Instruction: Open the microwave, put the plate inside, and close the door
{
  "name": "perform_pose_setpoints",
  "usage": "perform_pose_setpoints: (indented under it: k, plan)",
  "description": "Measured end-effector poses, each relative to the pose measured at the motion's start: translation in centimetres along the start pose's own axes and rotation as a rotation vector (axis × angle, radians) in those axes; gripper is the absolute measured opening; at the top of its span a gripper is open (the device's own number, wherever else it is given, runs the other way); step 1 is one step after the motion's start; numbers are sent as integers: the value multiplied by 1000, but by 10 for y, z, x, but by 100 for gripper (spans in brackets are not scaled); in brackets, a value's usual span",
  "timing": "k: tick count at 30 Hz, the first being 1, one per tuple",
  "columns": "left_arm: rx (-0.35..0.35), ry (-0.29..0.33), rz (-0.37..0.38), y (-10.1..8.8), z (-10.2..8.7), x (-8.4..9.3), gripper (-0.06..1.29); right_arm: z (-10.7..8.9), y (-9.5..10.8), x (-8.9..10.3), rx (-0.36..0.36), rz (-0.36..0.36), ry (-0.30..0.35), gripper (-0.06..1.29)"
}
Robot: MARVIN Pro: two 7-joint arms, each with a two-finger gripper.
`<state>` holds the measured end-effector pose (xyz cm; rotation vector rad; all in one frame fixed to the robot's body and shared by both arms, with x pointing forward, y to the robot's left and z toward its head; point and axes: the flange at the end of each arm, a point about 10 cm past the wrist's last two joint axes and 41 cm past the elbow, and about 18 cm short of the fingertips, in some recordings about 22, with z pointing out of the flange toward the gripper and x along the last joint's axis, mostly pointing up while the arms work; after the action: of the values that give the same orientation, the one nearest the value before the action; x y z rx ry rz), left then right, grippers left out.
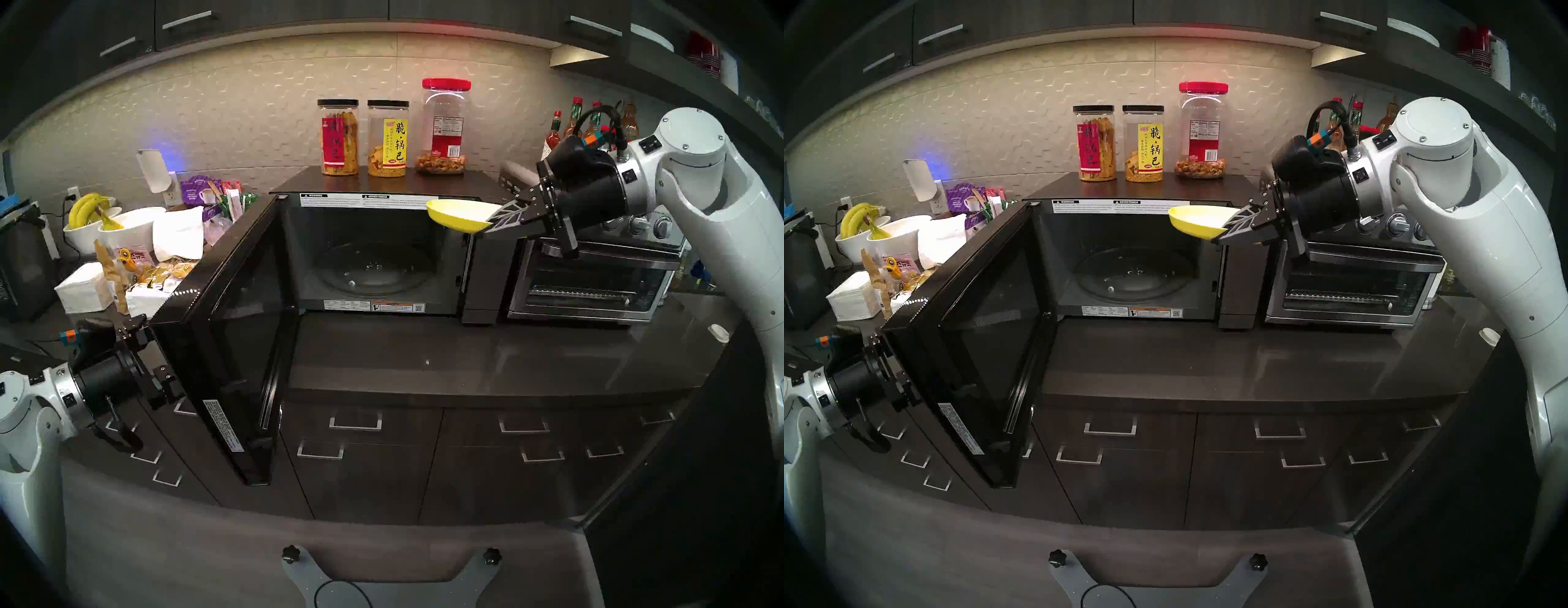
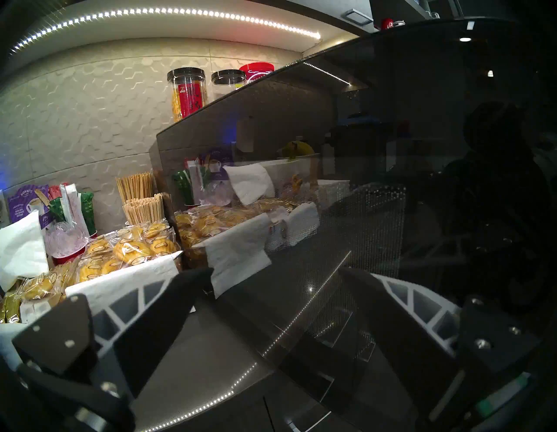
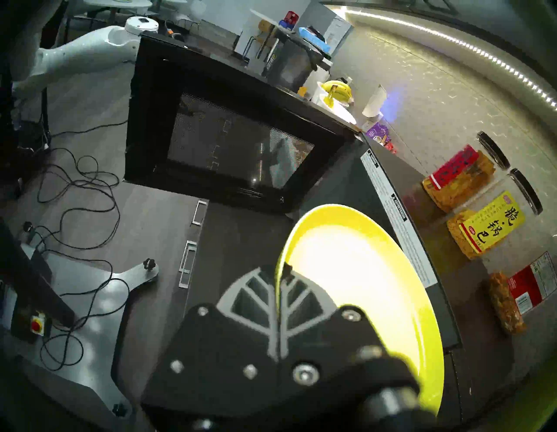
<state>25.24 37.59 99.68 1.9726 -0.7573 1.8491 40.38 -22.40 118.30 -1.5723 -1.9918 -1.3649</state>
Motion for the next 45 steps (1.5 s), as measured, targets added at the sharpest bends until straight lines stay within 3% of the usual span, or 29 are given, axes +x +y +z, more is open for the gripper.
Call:
perform_pose_setpoints:
  k: [14,30,45]
  plan:
    - [0,0,0,0,0,0,123,20,-23,-4,28,-46,7,-2]
    - [0,0,0,0,0,0,123,44,-25,-15,11,-68,-14,-2]
    - [0,0,0,0,0,0,123,73,-35,-6,28,-81,7,-2]
